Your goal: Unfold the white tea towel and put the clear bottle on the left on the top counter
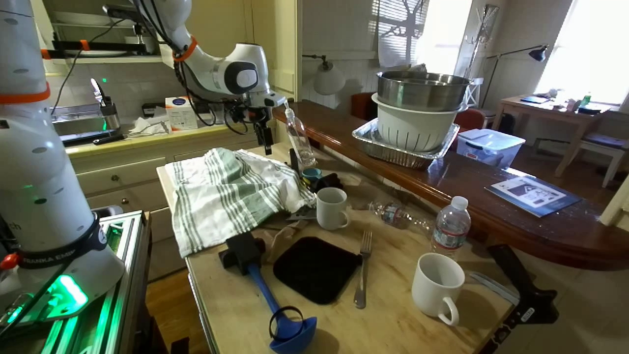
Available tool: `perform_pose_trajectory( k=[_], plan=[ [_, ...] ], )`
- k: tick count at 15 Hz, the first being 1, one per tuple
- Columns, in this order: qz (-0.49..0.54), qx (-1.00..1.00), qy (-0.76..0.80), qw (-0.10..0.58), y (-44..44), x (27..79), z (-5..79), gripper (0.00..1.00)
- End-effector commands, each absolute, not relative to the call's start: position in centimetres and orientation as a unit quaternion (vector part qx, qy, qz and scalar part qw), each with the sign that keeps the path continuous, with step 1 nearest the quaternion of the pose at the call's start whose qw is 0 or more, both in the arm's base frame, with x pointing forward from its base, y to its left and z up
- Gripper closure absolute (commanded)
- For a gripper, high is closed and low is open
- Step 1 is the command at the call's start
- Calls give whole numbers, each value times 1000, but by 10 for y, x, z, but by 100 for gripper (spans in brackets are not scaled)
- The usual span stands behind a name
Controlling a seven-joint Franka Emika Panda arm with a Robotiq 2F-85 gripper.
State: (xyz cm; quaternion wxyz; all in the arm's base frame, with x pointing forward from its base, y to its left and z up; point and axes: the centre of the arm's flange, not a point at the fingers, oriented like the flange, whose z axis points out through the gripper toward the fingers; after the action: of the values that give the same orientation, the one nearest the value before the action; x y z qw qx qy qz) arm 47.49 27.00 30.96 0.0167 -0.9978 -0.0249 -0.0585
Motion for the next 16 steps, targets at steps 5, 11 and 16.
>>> perform_pose_trajectory(
  k=[5, 11, 16],
  plan=[
    [-193, -967, -162, -35, 284, 447, 362, 0],
    [-272, -939, -209, -17, 293, 458, 386, 0],
    [-295, -928, -229, -1, 287, 461, 386, 0]
  ],
)
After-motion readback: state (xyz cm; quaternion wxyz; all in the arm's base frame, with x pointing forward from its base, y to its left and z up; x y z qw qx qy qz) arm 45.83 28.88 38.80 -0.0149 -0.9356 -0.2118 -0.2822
